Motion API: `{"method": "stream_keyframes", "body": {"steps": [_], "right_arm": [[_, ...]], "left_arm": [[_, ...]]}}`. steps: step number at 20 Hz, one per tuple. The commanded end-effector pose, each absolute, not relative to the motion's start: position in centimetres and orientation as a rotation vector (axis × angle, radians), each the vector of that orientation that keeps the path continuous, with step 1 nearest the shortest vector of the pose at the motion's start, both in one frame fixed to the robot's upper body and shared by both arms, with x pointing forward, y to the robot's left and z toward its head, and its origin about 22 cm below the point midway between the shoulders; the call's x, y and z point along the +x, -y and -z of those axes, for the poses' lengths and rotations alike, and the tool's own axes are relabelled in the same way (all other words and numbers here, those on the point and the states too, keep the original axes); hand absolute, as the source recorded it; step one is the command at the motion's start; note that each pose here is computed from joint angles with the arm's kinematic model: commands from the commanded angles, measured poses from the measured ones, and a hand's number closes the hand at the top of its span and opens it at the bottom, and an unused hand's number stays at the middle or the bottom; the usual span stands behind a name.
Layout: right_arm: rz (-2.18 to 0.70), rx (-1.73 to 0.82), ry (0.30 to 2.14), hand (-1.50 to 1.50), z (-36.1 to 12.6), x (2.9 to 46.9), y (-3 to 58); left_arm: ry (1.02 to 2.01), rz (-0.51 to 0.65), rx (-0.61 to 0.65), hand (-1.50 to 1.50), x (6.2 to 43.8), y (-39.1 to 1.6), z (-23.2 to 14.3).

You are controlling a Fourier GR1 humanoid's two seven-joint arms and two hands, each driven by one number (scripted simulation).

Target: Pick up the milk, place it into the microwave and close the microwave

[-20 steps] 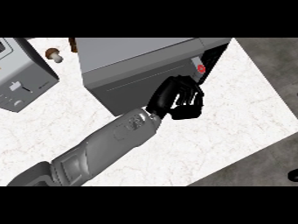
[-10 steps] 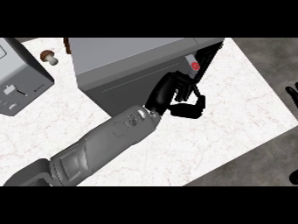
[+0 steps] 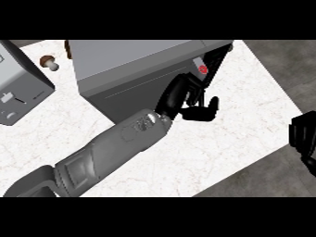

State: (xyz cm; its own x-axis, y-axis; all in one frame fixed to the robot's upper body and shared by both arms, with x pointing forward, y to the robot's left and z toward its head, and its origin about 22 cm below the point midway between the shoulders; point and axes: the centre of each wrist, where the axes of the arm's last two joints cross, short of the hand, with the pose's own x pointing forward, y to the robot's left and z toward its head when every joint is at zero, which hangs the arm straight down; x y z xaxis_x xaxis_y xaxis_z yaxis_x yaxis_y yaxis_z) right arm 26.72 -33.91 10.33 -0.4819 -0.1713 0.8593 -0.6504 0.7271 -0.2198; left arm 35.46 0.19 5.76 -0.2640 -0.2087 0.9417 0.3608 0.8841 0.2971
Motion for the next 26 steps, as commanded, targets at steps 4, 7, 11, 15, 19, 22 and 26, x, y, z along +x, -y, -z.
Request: {"method": "stream_keyframes", "body": {"steps": [4, 7, 11, 15, 19, 22, 26], "right_arm": [[-0.814, 0.803, 2.016, 1.50, -11.8, 26.5, 31.8], [-0.823, 0.822, 2.023, 1.50, -12.2, 26.4, 31.1], [-0.845, 0.847, 2.005, 1.50, -12.2, 25.9, 30.3], [-0.863, 0.870, 2.003, 1.50, -12.6, 25.6, 29.5], [-0.879, 0.889, 2.010, 1.50, -13.1, 25.2, 28.9], [-0.890, 0.892, 2.002, 1.50, -13.3, 25.0, 28.8], [-0.993, 0.940, 1.786, 1.50, -11.7, 23.7, 28.2]], "left_arm": [[1.823, 0.549, -0.174, 1.50, 35.2, 2.6, -8.2], [1.831, 0.541, -0.172, 1.50, 35.3, 2.6, -8.2], [1.829, 0.526, -0.158, 1.50, 35.3, 2.4, -7.7], [1.840, 0.512, -0.147, 1.50, 35.2, 2.4, -7.8], [1.840, 0.486, -0.144, 1.50, 35.2, 2.3, -7.6], [1.850, 0.481, -0.144, 1.50, 35.2, 2.6, -8.0], [1.647, 0.349, -0.063, 1.50, 35.5, 0.9, -5.4]]}}
